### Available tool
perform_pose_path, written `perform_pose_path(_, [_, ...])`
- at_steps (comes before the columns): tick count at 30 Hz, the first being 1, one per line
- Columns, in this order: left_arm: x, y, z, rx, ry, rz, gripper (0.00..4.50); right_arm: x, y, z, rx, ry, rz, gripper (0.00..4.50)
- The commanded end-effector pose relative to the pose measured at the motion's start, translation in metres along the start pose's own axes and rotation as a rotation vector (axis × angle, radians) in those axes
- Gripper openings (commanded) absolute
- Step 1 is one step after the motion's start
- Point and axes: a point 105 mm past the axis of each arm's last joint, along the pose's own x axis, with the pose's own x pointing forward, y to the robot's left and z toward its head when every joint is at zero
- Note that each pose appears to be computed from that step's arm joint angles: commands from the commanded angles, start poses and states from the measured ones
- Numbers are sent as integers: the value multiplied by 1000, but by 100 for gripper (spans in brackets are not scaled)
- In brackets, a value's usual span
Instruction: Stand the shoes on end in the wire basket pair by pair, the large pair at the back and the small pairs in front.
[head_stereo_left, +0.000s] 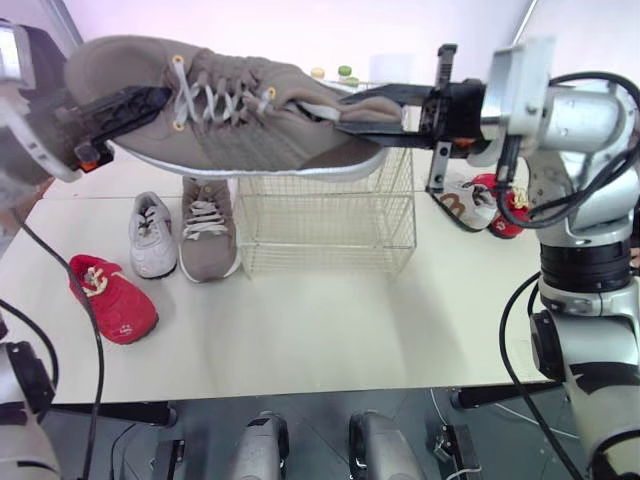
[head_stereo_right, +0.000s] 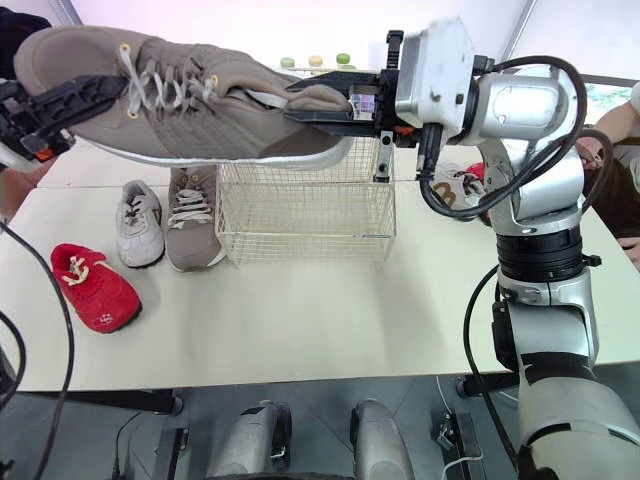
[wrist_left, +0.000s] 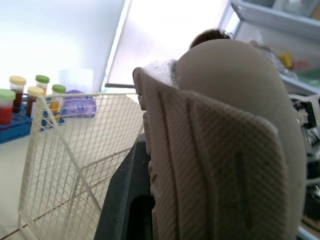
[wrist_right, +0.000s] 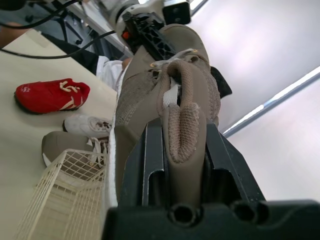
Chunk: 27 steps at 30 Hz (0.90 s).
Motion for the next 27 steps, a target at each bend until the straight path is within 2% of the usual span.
perform_pose_path(1, [-5,-16,29,3,-194,-37,71,-37,-32,-12,248,-49,-292,263])
perform_pose_path(4, [-7,-15,31,-21,-289,-13,71,-58,-42,-27,423,-123,-498,413])
perform_pose_path(5, [-5,-15,30,-26,-325,-4,71,-62,-41,-32,507,-169,-554,445])
perform_pose_path(7, [0,-11,32,-8,-426,53,71,-59,-28,-48,701,-248,-625,445])
perform_pose_path(10, [6,-12,41,-25,-610,66,71,-42,-10,-65,852,-304,-693,445])
perform_pose_path(12, [13,-12,38,-28,-661,68,71,-26,-6,-65,934,-381,-711,445])
perform_pose_path(15, [27,-10,27,-45,-676,63,71,7,-6,-53,1008,-490,-667,445])
perform_pose_path(18, [38,-13,20,-79,-684,37,71,28,-4,-49,1027,-518,-626,445])
perform_pose_path(23, [51,-16,6,-124,-675,19,71,52,-10,-42,987,-555,-574,445])
perform_pose_path(27, [60,-17,-10,-159,-633,35,71,59,-15,-40,960,-579,-554,445])
